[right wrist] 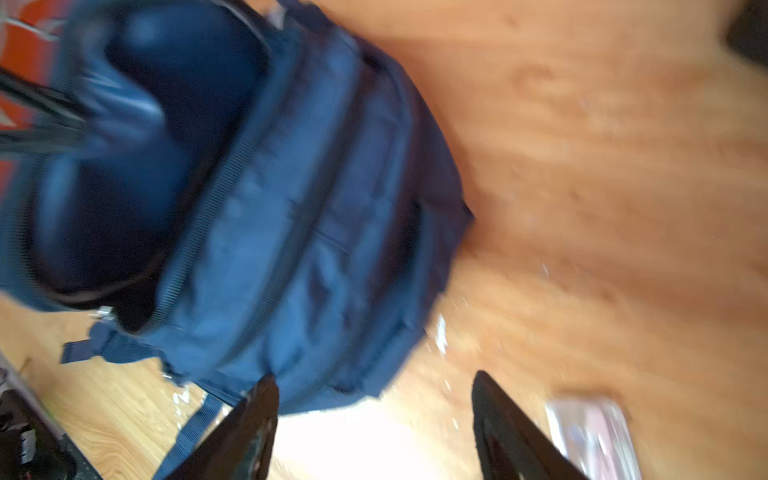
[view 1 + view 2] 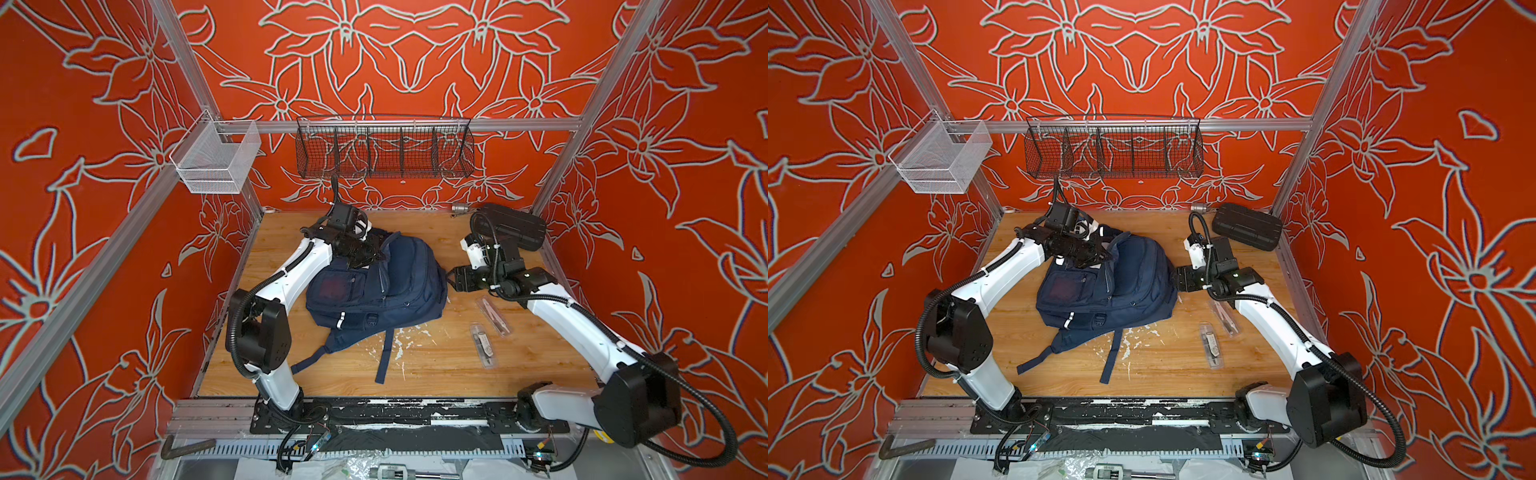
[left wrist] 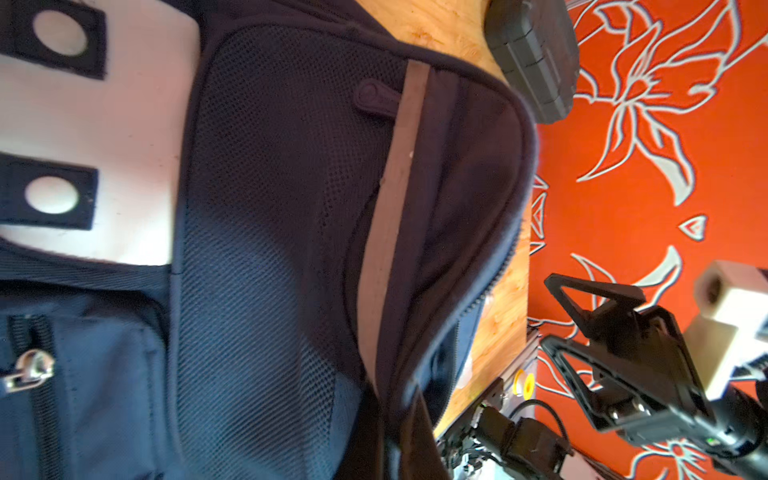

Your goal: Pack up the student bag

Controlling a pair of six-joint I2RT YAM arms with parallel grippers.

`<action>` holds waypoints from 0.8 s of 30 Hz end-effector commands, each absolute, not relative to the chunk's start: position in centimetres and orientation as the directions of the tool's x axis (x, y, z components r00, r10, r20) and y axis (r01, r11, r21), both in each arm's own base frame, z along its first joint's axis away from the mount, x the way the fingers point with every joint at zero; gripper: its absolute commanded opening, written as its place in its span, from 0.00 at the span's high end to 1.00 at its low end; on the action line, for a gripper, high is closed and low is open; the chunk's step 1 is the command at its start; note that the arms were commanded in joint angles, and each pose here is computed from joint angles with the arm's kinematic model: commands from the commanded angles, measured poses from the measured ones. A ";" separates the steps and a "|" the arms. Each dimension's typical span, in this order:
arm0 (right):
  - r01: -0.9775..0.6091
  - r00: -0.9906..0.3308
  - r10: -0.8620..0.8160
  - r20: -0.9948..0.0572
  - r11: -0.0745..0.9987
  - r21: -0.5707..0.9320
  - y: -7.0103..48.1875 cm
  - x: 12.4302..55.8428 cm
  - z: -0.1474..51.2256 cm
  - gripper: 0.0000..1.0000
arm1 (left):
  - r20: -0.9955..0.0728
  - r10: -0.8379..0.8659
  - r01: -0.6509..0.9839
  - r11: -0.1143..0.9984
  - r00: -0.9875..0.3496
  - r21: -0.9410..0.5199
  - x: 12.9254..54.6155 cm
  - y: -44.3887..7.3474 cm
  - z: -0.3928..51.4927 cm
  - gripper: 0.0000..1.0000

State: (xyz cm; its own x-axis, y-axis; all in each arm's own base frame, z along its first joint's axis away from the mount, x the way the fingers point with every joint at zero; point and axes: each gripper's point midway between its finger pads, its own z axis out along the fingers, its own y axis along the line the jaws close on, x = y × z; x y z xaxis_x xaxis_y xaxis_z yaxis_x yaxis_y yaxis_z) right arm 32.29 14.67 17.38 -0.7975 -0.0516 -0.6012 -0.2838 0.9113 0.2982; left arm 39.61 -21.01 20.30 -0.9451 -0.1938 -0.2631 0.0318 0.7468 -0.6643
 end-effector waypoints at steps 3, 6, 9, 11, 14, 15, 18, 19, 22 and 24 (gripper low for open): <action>-0.113 -0.909 0.007 -0.418 0.959 0.261 12.0 28.5 13.4 0.26 | -0.246 -0.165 0.043 0.744 -0.955 -0.666 39.4 -21.0 19.7 0.80; -0.066 -0.928 0.031 -0.372 0.968 0.244 11.2 27.2 12.0 0.26 | -0.264 -0.130 0.095 0.714 -0.956 -0.694 39.6 -23.0 20.8 0.66; -0.018 -0.946 0.053 -0.319 0.976 0.217 10.3 25.8 10.9 0.27 | -0.292 -0.086 0.158 0.680 -0.953 -0.716 39.5 -25.4 22.4 0.58; 0.007 -0.954 0.070 -0.292 0.977 0.212 10.0 24.9 10.4 0.27 | -0.325 -0.065 0.201 0.667 -0.944 -0.717 39.2 -26.5 23.6 0.49; 0.038 -0.959 0.094 -0.268 0.978 0.207 9.5 23.7 9.7 0.27 | -0.369 -0.052 0.248 0.651 -0.928 -0.717 38.6 -27.4 25.5 0.37; 0.058 -0.961 0.109 -0.255 0.978 0.202 9.2 23.3 9.3 0.27 | -0.380 -0.052 0.257 0.650 -0.924 -0.715 38.4 -27.4 26.0 0.32; 0.108 -0.967 0.146 -0.207 0.977 0.186 8.7 21.9 8.2 0.28 | -0.411 -0.049 0.277 0.665 -0.910 -0.693 37.5 -27.2 26.8 0.15; 0.122 -0.970 0.155 -0.190 0.977 0.175 8.5 21.5 7.8 0.28 | -0.425 -0.047 0.285 0.673 -0.904 -0.682 37.3 -27.0 27.1 0.10; 0.155 -0.974 0.176 -0.145 0.977 0.143 7.9 20.2 6.7 0.26 | -0.460 -0.047 0.304 0.691 -0.886 -0.656 36.5 -26.4 27.6 0.08; 0.172 -0.972 0.192 -0.132 0.974 0.150 8.0 19.8 6.3 0.27 | -0.484 -0.046 0.320 0.694 -0.874 -0.645 36.0 -26.0 27.9 0.07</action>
State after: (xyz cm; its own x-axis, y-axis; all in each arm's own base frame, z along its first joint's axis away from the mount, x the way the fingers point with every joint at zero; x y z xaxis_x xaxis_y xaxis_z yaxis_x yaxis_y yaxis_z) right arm 21.29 8.77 6.99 -0.9745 0.1342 -0.1798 0.1000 0.9772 0.1871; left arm 36.80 -26.69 26.25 -0.9084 -0.0519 -0.4148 0.2697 0.6855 -0.6763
